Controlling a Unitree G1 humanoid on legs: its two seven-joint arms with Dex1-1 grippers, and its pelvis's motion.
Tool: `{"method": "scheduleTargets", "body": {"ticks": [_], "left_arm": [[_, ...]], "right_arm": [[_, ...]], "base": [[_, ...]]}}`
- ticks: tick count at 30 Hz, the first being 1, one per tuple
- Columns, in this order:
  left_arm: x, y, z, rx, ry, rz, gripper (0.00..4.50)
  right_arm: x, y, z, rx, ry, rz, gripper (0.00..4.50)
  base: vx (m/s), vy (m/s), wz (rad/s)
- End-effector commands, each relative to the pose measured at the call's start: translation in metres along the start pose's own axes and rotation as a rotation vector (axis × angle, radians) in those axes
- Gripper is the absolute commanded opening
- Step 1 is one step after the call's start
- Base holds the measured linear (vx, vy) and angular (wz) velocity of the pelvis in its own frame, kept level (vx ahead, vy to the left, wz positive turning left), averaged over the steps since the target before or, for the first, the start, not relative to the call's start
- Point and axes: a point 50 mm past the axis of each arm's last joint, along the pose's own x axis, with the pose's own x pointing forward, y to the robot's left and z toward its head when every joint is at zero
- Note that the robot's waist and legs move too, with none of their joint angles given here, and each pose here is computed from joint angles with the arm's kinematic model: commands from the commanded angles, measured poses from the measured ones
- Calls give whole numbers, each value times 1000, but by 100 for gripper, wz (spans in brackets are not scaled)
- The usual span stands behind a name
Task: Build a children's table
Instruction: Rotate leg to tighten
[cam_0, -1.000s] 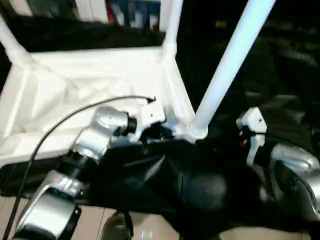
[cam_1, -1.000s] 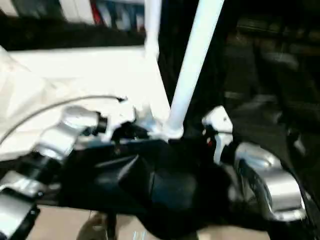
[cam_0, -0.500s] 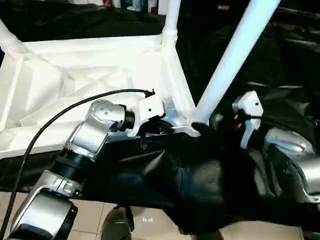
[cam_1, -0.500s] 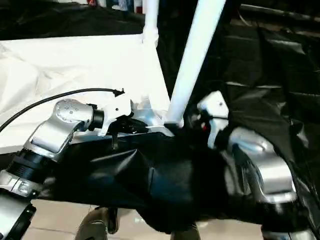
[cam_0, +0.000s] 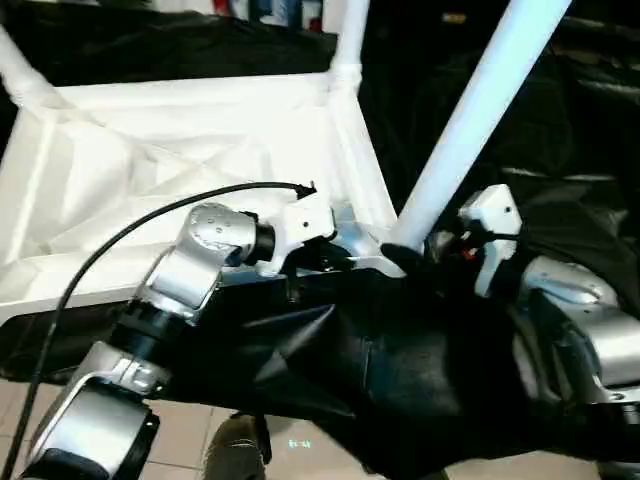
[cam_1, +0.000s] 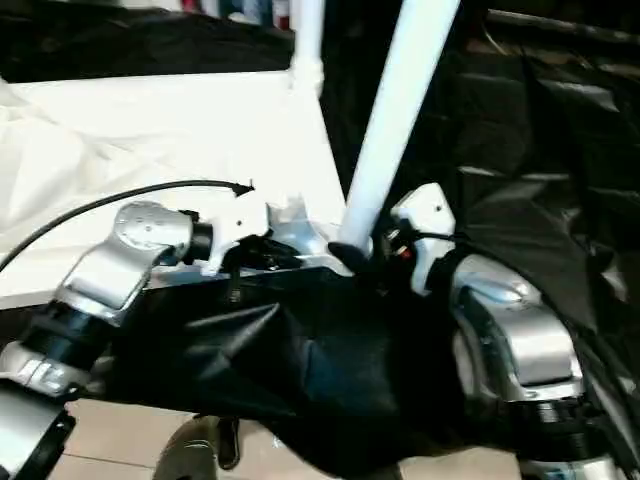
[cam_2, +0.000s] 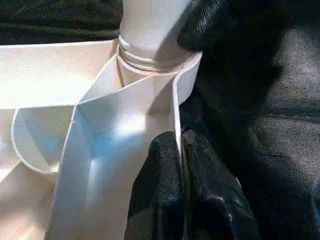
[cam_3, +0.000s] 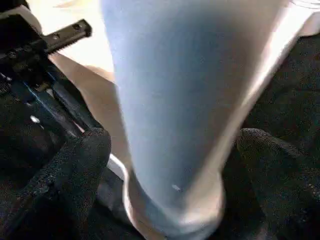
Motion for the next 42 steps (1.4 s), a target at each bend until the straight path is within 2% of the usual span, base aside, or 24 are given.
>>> {"method": "scheduleTargets", "body": {"ticks": [1, 6, 12, 20, 28, 42], "left_arm": [[16, -14, -21, -58, 62, -59, 1], [24, -16, -24, -38, 61, -43, 1], [26, 0, -15, -41, 13, 5, 1], [26, 1, -19, -73, -4, -20, 1], [26, -1, -25, -101, -13, -30, 1], [24, 0, -31, -76, 26, -16, 1]], "right_arm": [[2, -1, 0, -19, 1, -1, 439], [11, -1, -8, -21, 14, -37, 439], [20, -4, -22, -21, 41, -67, 439], [19, -6, -33, -15, 62, -59, 439], [12, -3, -33, -12, 47, -49, 439], [3, -4, -35, 10, 62, -7, 439]], "base": [[0, 0, 0], [0, 0, 0], [0, 0, 0], [0, 0, 0], [0, 0, 0], [0, 0, 0]]}}
